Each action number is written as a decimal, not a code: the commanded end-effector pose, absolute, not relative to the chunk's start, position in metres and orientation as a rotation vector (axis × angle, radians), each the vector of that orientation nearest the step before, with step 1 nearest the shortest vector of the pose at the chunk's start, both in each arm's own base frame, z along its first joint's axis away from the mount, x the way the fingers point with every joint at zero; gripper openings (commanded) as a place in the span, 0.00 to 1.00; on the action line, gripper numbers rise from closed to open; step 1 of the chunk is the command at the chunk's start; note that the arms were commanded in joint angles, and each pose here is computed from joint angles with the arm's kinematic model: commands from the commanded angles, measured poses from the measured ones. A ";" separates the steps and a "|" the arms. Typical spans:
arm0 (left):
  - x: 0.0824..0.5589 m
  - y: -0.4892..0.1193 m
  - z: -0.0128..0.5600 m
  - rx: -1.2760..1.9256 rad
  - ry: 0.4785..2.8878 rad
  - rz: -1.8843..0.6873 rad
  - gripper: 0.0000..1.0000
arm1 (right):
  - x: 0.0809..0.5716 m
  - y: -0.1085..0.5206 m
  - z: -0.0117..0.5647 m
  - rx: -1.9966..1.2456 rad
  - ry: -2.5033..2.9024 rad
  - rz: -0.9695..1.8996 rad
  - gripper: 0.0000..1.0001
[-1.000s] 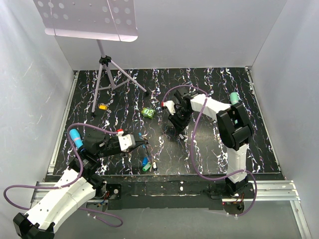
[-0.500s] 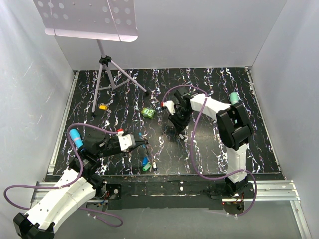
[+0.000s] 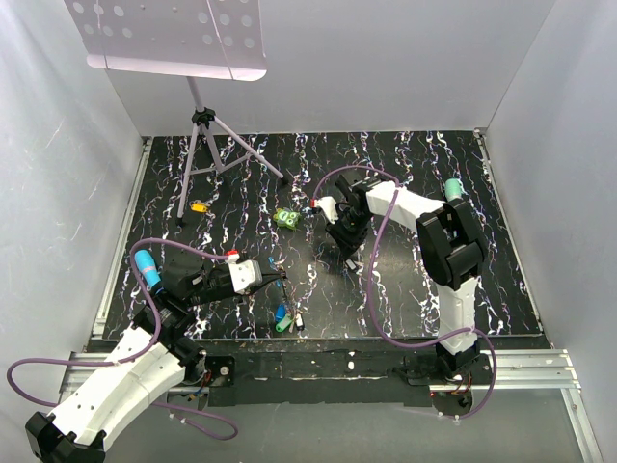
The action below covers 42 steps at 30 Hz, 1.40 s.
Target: Put the keys on the keyring
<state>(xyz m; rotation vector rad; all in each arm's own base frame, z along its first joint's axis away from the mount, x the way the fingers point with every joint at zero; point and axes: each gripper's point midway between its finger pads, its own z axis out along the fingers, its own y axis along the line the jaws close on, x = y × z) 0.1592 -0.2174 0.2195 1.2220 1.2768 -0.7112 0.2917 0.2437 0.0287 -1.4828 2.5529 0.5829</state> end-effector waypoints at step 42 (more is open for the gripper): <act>0.162 -0.215 0.258 1.160 1.163 -0.666 0.00 | 0.278 0.249 0.147 -1.609 2.175 0.618 0.01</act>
